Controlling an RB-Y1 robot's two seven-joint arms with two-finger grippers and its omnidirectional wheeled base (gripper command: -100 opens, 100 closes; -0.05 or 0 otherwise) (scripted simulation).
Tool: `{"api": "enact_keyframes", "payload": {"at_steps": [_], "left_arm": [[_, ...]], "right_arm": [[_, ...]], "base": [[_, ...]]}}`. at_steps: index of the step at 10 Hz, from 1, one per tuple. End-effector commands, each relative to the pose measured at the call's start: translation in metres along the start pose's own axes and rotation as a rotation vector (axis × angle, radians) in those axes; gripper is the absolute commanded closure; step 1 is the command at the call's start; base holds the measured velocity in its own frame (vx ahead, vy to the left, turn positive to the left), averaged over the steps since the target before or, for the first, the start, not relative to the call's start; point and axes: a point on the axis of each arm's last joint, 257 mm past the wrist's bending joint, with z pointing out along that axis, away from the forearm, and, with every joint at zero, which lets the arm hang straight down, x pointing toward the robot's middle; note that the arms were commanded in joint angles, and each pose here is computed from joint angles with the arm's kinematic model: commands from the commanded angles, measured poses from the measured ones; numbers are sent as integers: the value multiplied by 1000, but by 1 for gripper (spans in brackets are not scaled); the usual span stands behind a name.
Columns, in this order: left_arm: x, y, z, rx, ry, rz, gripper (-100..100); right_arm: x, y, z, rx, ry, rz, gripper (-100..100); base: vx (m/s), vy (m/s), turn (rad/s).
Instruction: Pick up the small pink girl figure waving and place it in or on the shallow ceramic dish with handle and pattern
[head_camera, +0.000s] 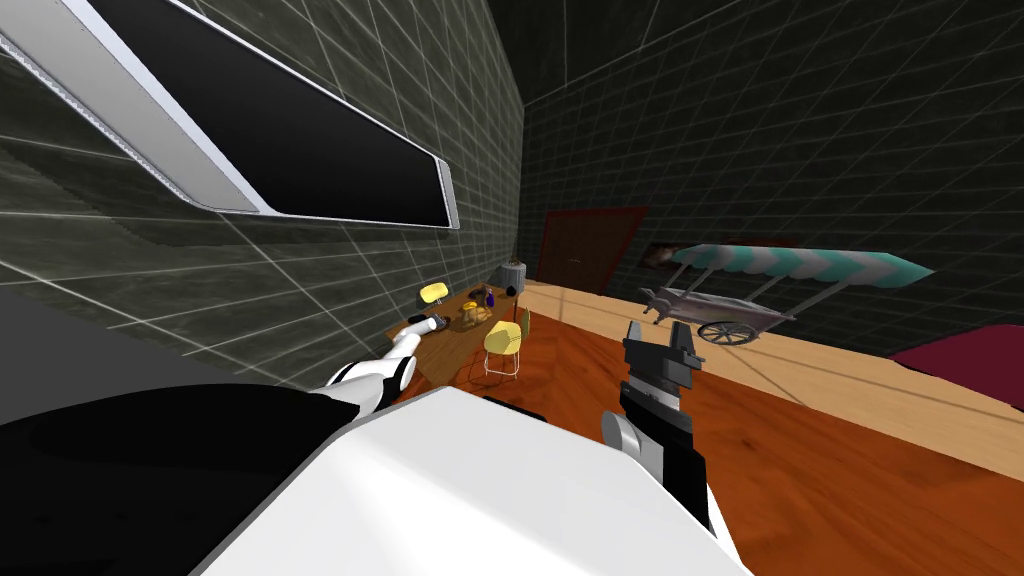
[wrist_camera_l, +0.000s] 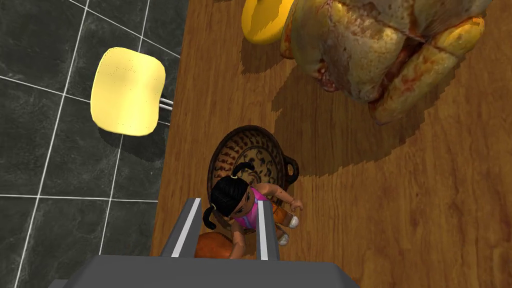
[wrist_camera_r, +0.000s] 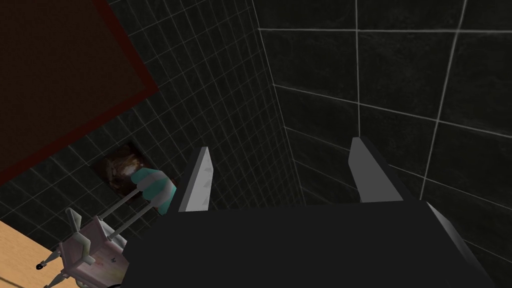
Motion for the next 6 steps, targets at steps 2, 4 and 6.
{"api": "enact_keyframes", "payload": {"at_steps": [2, 4, 6], "left_arm": [[-9, -9, 1, 9, -15, -20, 100], [-30, -28, -1, 26, -46, -61, 100], [-49, -43, -4, 39, -72, -103, 100]], "right_arm": [[0, 0, 0, 0, 0, 0, 0], [0, 0, 0, 0, 0, 0, 0], [0, 0, 0, 0, 0, 0, 0]], "base": [[62, 45, -5], [156, 133, 79], [186, 147, 42]]}}
